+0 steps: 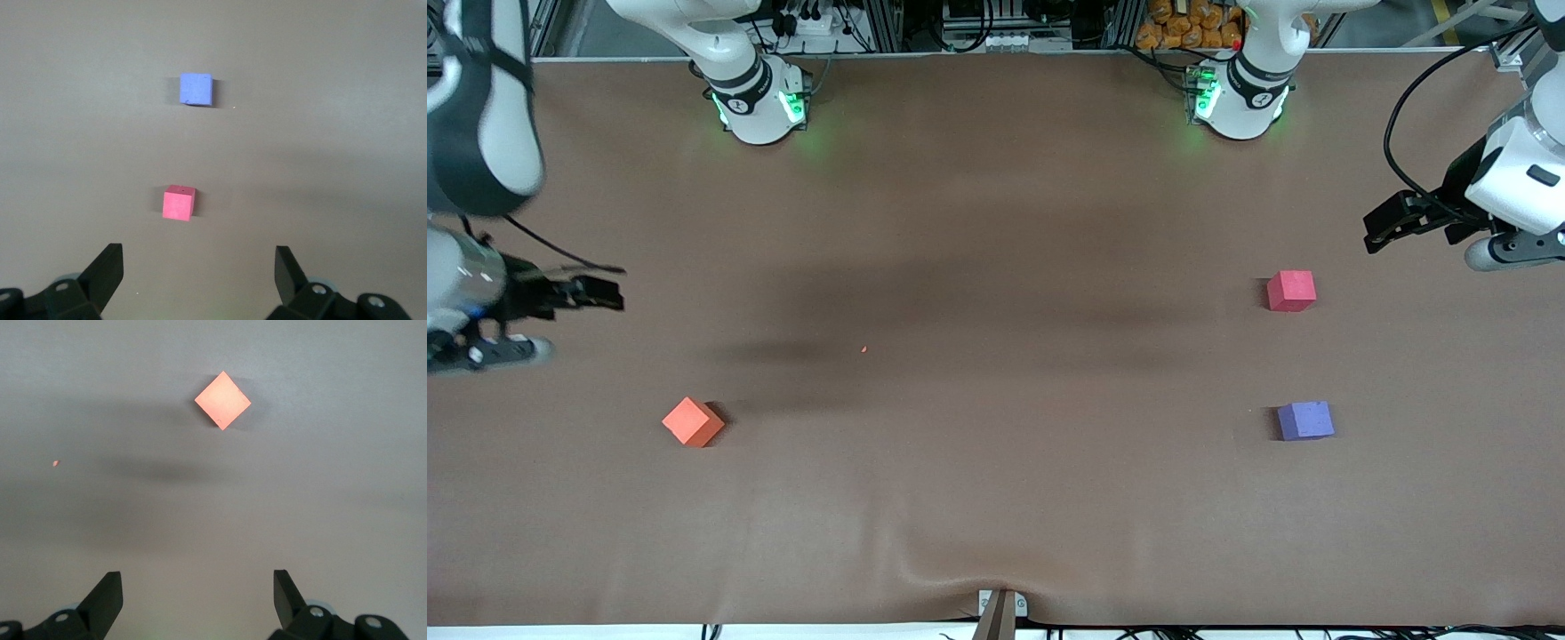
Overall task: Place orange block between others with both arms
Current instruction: 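Reach the right gripper down over the orange cube, then close the right gripper on the orange cube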
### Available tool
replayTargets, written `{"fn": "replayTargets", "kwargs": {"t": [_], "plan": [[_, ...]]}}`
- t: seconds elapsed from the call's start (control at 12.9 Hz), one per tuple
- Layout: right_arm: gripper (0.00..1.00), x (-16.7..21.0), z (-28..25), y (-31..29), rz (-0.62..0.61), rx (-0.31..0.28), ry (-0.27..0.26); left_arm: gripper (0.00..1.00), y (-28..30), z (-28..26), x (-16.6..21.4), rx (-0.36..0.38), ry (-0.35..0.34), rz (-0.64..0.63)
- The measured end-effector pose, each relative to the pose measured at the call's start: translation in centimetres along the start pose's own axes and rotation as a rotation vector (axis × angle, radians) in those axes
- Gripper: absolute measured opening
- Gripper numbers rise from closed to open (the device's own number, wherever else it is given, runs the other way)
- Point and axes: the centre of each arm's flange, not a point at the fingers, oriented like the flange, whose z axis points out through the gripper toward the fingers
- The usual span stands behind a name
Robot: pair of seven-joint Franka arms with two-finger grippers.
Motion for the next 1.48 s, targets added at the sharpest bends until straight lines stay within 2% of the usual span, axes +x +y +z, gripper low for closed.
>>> {"fn": "replayTargets", "kwargs": {"t": [0.16,0.31,0.54,0.85,1.24,1.48], "plan": [[1.0,2.7,4.5,0.4,-0.02,-0.005,-0.022,1.0,-0.1,0.0,0.1,-0.01,-0.003,-0.005],[1.0,5.9,10.1,0.8,-0.062,-0.017,-0.021,1.0,-0.3,0.1,0.1,-0.01,-0.004,-0.008],[1.0,8.7,16.6,1.3,-0.281,-0.029,-0.022,1.0,-0.3,0.2,0.1,-0.01,-0.006,-0.008],[1.0,11.0,20.3,1.4,-0.573,-0.068,0.04,1.0,-0.3,0.3,0.1,-0.009,-0.007,-0.008],[1.0,11.6,22.7,1.1,-0.637,-0.067,0.03,1.0,-0.3,0.3,0.1,-0.009,-0.007,-0.008],[1.0,12.1,23.1,0.9,-0.661,-0.079,0.053,1.0,-0.3,0.3,0.1,-0.009,-0.007,-0.008]]}}
